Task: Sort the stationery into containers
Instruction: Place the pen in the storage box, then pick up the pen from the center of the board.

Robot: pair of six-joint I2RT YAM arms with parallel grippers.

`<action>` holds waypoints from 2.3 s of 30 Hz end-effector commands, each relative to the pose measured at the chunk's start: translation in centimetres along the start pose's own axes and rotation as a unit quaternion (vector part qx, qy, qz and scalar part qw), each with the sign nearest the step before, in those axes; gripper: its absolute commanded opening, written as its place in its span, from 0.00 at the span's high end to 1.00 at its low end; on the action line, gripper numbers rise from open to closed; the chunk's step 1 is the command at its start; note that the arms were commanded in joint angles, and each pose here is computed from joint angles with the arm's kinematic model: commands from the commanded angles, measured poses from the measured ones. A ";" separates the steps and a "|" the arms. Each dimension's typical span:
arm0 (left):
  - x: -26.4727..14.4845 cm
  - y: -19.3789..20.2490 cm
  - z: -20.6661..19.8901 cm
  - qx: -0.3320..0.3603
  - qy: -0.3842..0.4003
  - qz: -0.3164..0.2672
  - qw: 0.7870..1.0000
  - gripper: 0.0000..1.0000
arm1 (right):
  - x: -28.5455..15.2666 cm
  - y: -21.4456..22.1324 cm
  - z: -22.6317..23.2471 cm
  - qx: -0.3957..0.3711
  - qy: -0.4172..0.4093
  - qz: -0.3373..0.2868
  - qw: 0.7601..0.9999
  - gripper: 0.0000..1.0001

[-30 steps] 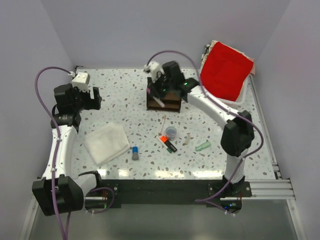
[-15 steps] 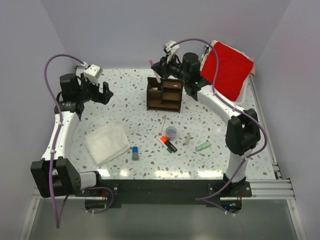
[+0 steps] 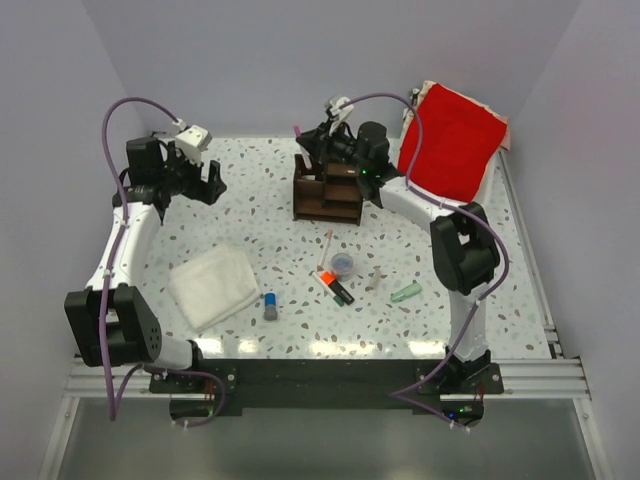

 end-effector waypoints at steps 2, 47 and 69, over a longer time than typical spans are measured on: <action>0.3 -1.5 0.2 0.036 0.008 -0.003 0.999 0.16 | 1.7 -1.2 -0.8 -0.024 -0.004 -0.061 0.998 1.00; -2.5 -1.5 -7.5 -0.041 0.054 -0.104 0.992 0.15 | -18.5 10.9 15.3 -0.012 -0.076 0.487 0.870 0.54; -5.5 0.5 -10.1 -0.070 0.061 -0.064 0.994 0.16 | -10.3 13.3 8.2 0.215 0.352 0.365 0.835 0.52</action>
Point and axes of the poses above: each gripper's point midway between its finger pads, its own x axis out along the fingers, its own z axis along the line the jaws close on, y = z × x, the point moved 7 cm from there along -x, back along the fingers, and after that the axes turned 14 degrees about x, right-handed, at the moved point
